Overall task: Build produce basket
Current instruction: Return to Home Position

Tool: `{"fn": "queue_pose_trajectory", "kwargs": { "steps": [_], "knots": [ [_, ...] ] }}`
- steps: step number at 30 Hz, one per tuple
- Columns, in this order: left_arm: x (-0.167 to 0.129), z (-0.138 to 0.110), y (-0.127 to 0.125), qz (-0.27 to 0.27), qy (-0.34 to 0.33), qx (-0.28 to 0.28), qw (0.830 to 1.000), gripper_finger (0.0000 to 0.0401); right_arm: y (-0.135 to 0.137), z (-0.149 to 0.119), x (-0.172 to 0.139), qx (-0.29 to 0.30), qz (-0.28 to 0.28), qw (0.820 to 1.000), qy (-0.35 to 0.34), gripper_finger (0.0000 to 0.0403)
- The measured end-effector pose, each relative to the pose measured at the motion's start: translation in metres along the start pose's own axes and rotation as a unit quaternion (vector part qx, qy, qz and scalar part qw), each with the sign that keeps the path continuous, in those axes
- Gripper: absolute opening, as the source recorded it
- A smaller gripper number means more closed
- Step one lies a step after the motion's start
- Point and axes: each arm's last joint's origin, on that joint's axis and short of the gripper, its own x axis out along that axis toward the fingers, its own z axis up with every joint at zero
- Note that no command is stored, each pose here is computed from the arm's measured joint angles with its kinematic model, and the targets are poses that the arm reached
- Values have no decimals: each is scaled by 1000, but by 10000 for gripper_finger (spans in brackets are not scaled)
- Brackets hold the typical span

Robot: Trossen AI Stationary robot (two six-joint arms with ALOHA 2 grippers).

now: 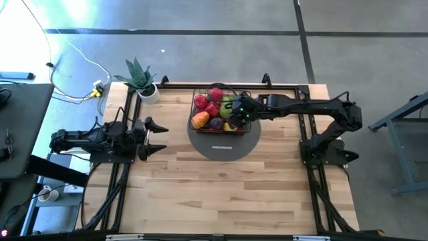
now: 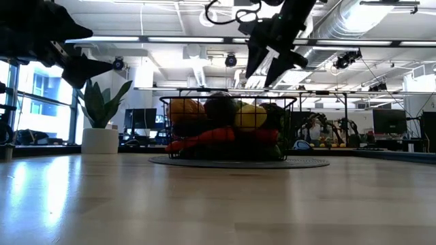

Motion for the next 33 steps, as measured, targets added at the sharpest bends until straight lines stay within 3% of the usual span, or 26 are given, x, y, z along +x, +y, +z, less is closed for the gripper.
{"fn": "queue_pose_trajectory", "kwargs": {
  "steps": [7,20,29,33],
  "knots": [
    [5,-7,2,-4,-25,-8,1000,390,4,12,-16,-36,6,999,-8,279],
    [7,-9,6,7,-39,-8,999,390,2,24,-63,-160,12,986,-46,279],
    [7,-9,6,6,-37,-10,999,390,-31,5,-142,-181,-23,977,-109,279],
    [7,-9,6,6,-37,-10,999,390,-52,-25,-149,-173,-10,972,-160,279]
  ]
}}
